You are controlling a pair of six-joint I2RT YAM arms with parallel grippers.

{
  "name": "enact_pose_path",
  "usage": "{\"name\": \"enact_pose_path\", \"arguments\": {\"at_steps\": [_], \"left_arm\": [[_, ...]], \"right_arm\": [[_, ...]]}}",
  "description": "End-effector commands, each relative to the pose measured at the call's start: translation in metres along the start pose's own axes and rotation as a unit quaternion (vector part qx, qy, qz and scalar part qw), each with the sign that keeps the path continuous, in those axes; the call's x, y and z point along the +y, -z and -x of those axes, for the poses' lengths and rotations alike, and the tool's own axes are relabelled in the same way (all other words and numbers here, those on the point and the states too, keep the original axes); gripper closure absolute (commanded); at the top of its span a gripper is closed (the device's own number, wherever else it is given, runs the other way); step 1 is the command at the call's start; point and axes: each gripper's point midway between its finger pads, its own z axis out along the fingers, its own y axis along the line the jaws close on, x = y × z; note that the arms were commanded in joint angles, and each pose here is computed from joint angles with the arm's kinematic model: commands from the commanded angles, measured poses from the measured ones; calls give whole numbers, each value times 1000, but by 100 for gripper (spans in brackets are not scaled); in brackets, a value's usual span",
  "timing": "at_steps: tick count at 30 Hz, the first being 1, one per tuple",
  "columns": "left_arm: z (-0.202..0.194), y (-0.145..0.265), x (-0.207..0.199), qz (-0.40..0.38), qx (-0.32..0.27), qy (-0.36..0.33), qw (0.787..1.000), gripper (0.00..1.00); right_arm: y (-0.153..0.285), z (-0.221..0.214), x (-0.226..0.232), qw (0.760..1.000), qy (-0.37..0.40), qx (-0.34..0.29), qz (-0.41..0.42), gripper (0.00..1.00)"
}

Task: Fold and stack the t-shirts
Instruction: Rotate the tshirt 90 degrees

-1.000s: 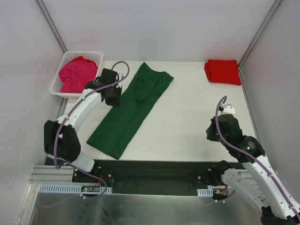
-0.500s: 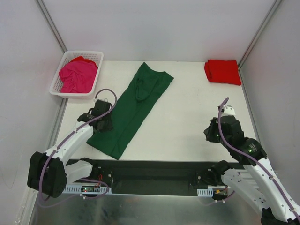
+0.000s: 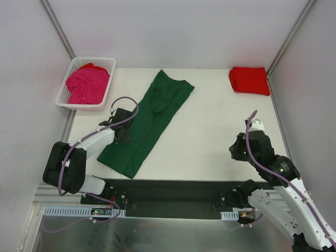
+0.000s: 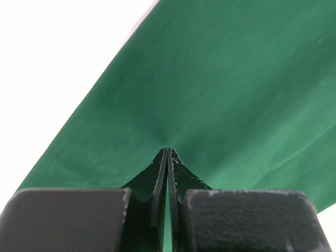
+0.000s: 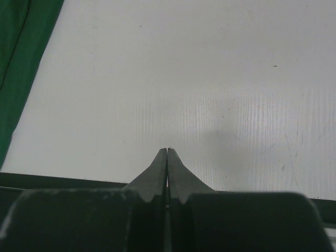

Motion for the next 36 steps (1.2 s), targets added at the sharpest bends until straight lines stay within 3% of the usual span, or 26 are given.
{"name": "enact_pose_path", "arguments": {"at_steps": [1, 7, 20, 36], "left_arm": [[37, -4, -24, -19, -38, -2, 999, 100], [38, -15, -31, -23, -25, -11, 999, 100], [-3, -36, -54, -63, 68, -27, 995, 100], [-65, -11, -138, -109, 99, -127, 981, 100]], "right_arm": [[11, 11, 5, 1000, -8, -17, 13, 99], [11, 11, 4, 1000, -8, -18, 9, 99], [13, 11, 0, 1000, -8, -21, 3, 99], [14, 6, -4, 1000, -11, -20, -3, 99]]}}
